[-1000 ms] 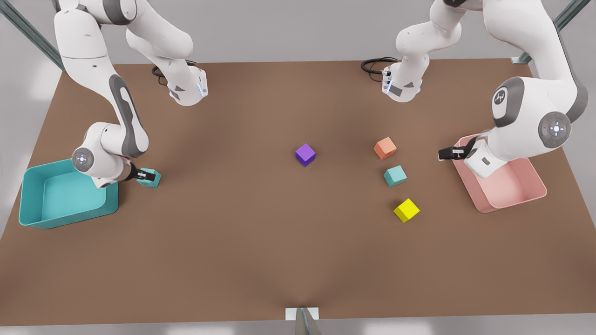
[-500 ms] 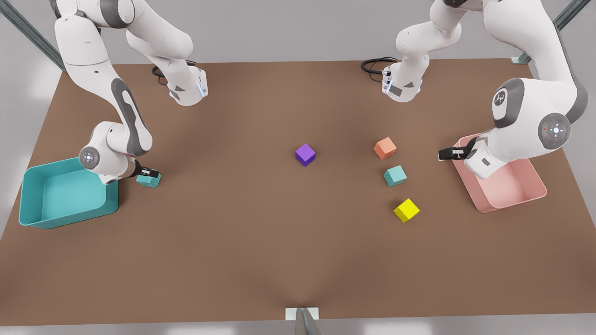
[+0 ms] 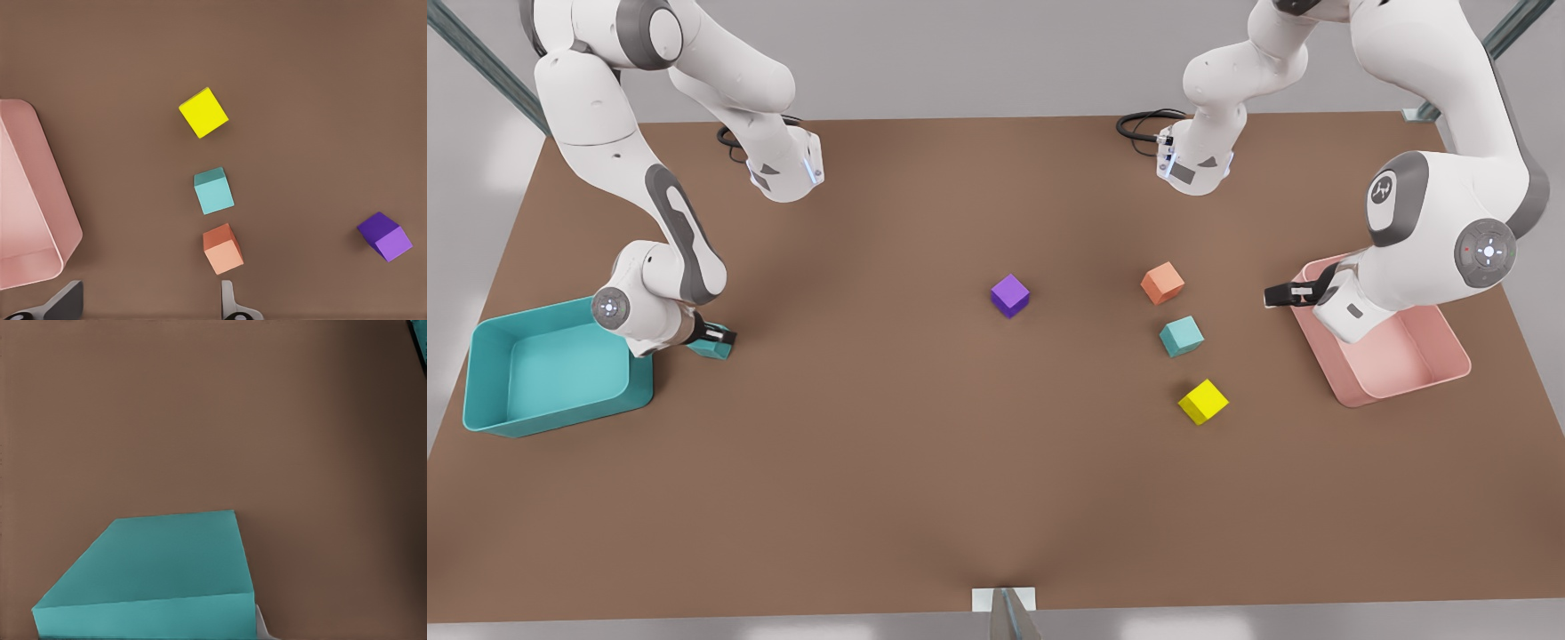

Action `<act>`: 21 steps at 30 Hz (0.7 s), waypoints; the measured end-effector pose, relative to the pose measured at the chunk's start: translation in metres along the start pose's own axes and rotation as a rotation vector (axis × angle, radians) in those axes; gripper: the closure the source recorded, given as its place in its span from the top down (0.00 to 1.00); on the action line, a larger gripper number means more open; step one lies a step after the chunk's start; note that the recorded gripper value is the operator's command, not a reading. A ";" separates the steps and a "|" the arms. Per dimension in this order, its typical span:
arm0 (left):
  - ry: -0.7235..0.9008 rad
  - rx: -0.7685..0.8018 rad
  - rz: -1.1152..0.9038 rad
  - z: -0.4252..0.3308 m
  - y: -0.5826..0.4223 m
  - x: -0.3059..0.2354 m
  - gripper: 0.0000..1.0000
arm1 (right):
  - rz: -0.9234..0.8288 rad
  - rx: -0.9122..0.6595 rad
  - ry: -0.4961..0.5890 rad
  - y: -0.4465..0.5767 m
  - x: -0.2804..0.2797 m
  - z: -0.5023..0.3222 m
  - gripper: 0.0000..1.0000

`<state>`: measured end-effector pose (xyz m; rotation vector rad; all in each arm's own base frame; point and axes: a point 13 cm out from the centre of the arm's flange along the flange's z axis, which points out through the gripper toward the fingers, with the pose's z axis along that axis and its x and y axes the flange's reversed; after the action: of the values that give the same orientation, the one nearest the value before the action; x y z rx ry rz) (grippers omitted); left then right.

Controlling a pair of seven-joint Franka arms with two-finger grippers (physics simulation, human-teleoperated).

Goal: Stack the two blue cubes on top of each other

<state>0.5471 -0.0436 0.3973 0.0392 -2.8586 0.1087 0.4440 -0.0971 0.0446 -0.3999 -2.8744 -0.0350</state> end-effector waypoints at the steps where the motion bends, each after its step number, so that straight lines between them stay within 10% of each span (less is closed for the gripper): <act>1: 0.000 0.000 0.000 0.000 0.000 0.000 1.00 | -0.002 -0.001 -0.004 0.001 -0.001 -0.001 0.72; 11: 0.010 0.003 -0.001 0.006 0.001 -0.003 1.00 | -0.087 -0.072 -0.049 0.091 -0.016 -0.051 0.74; 21: -0.002 -0.060 0.019 0.007 -0.018 -0.006 1.00 | -0.389 -0.224 -0.088 0.506 0.058 -0.071 0.74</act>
<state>0.5517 -0.0625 0.3899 0.0003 -2.8630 0.0267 0.5441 0.4010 0.1222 0.1294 -2.9978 -0.4178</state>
